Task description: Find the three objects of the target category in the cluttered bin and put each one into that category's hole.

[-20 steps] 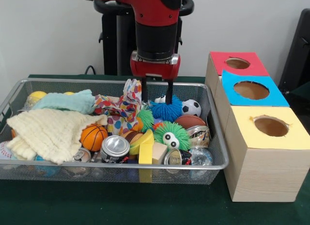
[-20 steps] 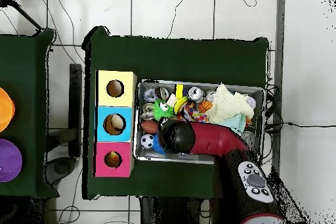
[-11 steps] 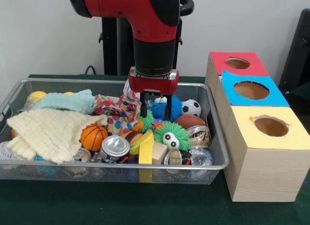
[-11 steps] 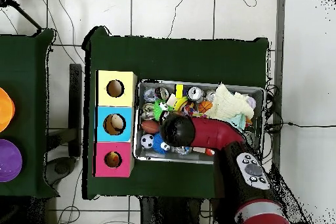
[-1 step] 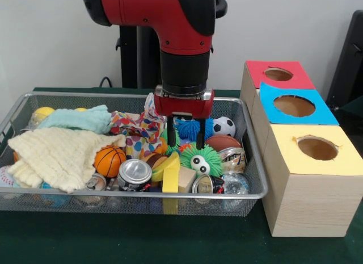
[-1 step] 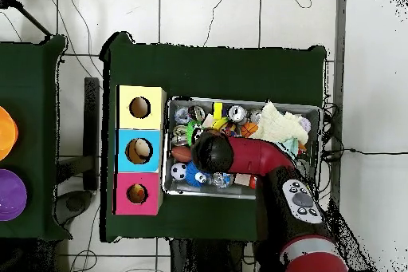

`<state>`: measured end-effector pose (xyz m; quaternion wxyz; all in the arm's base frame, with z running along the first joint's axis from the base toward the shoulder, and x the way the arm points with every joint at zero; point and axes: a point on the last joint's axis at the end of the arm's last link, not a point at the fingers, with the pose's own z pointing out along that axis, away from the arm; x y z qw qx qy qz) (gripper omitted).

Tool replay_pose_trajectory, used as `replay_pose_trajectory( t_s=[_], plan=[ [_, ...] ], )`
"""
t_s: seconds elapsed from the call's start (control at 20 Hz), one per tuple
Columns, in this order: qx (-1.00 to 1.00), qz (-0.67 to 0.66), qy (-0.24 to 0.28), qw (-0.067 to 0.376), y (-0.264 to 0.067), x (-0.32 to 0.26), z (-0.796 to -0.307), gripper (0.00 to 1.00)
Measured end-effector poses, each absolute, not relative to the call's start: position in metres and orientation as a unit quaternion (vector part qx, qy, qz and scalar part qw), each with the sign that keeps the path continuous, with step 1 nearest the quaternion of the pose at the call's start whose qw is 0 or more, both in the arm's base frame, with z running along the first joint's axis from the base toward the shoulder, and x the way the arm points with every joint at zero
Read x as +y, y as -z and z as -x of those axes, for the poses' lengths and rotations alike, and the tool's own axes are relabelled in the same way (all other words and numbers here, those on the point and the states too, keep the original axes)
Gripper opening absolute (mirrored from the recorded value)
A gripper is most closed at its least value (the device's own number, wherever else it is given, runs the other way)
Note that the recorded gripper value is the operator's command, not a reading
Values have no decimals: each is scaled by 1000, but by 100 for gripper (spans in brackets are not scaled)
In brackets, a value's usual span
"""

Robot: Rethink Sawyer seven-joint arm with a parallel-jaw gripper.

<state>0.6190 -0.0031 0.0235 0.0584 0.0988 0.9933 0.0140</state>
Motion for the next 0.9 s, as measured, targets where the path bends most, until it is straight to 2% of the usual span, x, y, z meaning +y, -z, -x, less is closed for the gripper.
replay_pose_trajectory(
  t_s=[0.25, 0.65, 0.9],
  plan=[
    [994, -92, -14, 64, -20, 5, -627, 100],
    [992, -86, -20, 87, 9, 17, -635, 100],
    [992, -87, -21, 94, 15, 18, -635, 100]
  ],
)
